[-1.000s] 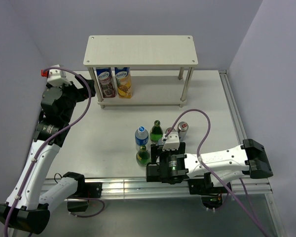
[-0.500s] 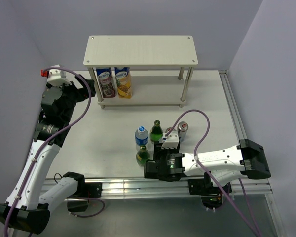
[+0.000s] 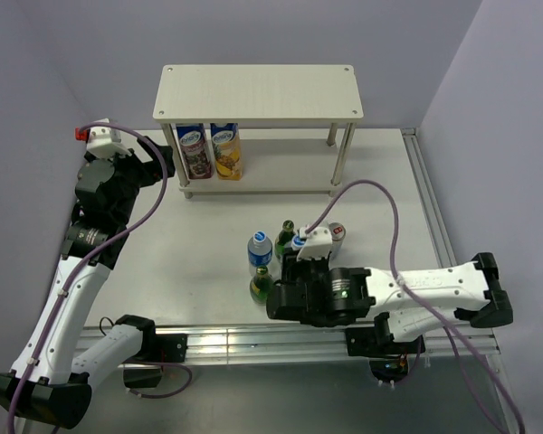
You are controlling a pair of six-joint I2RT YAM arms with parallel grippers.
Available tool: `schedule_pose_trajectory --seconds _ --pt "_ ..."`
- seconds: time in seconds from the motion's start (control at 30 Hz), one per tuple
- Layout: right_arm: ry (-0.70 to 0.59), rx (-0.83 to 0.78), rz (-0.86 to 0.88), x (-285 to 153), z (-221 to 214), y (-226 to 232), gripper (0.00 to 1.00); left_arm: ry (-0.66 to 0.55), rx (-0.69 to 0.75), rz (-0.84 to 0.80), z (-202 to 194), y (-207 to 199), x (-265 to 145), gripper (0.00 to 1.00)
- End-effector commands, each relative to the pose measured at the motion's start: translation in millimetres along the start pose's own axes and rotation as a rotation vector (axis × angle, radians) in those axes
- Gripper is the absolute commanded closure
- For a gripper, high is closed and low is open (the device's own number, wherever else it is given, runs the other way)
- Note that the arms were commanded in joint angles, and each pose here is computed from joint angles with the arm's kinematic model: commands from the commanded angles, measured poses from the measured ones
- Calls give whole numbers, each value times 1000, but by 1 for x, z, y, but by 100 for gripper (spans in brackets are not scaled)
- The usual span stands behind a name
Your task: Place and organize the beverage onto the shelf
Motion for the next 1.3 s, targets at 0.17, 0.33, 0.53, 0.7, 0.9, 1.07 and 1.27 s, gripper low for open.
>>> schedule_pose_trajectory --seconds 0.17,0.33,0.53,0.7,0.9,1.07,1.27 --pt "-366 114 102 -72 188 33 98 -51 8 -4 12 0 -8 1" --pt "-523 141 102 -84 262 30 97 -60 10 4 13 1 -10 1" --pt "-662 175 27 -69 332 16 98 -60 7 2 12 1 -10 1" --pt "-763 189 -66 -48 380 12 99 -59 4 -17 14 -1 -11 1" --pt "-812 203 -130 -19 417 11 99 -63 3 -13 14 0 -12 1" --pt "-783 178 -157 19 424 17 99 -68 4 -11 15 0 -13 1" --pt "-687 185 -157 68 414 13 99 -65 4 -4 14 1 -12 1"
Point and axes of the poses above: each gripper's point midway between its finger pads, its own x axis out along the fingers, its own y axis along the line the jaws close on, z = x × y, the point moved 9 cm from there along -x, back along the fingers, and after that the axes turned 8 degrees about x, right-handed, at the moved point
